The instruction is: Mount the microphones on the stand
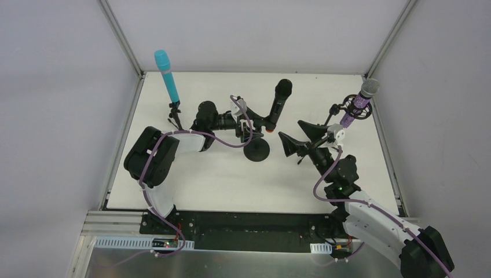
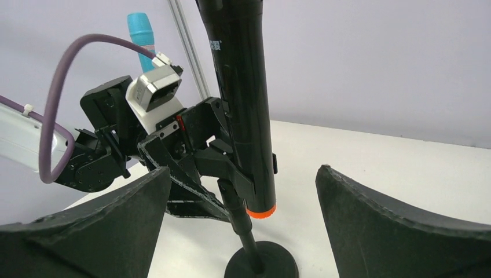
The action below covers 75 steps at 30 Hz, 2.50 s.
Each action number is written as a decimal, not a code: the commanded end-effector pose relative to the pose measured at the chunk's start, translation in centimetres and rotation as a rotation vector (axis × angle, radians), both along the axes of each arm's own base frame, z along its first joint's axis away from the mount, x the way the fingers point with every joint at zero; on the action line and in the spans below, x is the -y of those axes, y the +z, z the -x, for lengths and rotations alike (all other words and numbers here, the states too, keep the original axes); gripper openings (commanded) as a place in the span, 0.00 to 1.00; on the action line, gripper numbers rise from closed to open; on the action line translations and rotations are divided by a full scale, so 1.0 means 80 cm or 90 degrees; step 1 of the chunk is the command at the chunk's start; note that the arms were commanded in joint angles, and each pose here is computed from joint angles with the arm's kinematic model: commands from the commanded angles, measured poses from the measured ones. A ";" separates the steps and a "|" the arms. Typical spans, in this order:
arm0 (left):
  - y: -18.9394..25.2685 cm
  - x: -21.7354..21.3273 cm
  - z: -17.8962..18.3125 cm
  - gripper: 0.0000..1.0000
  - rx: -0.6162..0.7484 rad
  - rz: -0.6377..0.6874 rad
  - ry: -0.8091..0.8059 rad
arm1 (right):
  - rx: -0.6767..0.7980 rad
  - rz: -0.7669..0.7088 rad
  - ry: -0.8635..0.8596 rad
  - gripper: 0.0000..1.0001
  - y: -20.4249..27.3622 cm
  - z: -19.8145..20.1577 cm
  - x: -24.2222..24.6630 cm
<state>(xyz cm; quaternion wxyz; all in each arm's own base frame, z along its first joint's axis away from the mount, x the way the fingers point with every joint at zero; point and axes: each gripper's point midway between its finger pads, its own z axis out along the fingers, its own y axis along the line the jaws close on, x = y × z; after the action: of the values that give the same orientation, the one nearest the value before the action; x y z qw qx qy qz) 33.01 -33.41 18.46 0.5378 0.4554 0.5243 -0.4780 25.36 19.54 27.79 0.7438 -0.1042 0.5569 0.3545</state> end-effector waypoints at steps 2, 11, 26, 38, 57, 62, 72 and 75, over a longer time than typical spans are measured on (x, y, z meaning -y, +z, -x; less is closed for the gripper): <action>0.039 -0.001 0.006 0.74 0.063 0.042 -0.031 | -0.009 -0.022 0.008 0.99 0.002 0.006 0.001; 0.034 0.001 0.010 0.55 0.044 0.027 -0.057 | -0.033 -0.009 0.009 0.99 -0.015 0.008 0.002; 0.041 0.004 0.011 0.00 0.025 0.032 -0.068 | -0.092 0.074 0.043 0.99 -0.082 0.014 -0.019; 0.046 0.004 0.010 0.00 0.025 0.049 -0.056 | -0.072 0.148 0.023 0.99 -0.127 0.004 -0.052; 0.051 0.006 0.008 0.00 0.002 0.061 -0.056 | -0.061 0.174 -0.141 0.92 -0.151 -0.082 -0.120; 0.052 0.007 0.008 0.00 0.002 0.062 -0.056 | -0.076 0.181 -0.145 0.80 -0.167 -0.089 -0.132; 0.055 0.009 0.010 0.00 -0.003 0.072 -0.061 | -0.097 0.202 -0.166 0.43 -0.192 -0.093 -0.132; 0.055 0.009 0.011 0.00 0.002 0.072 -0.064 | -0.095 0.207 -0.169 0.24 -0.194 -0.095 -0.134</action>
<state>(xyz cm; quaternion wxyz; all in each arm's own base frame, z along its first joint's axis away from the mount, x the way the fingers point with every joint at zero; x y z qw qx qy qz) 31.93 -33.99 19.62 0.5054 0.4375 0.5183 -0.5335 32.26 29.58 10.27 0.6907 -0.1498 0.6901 0.1558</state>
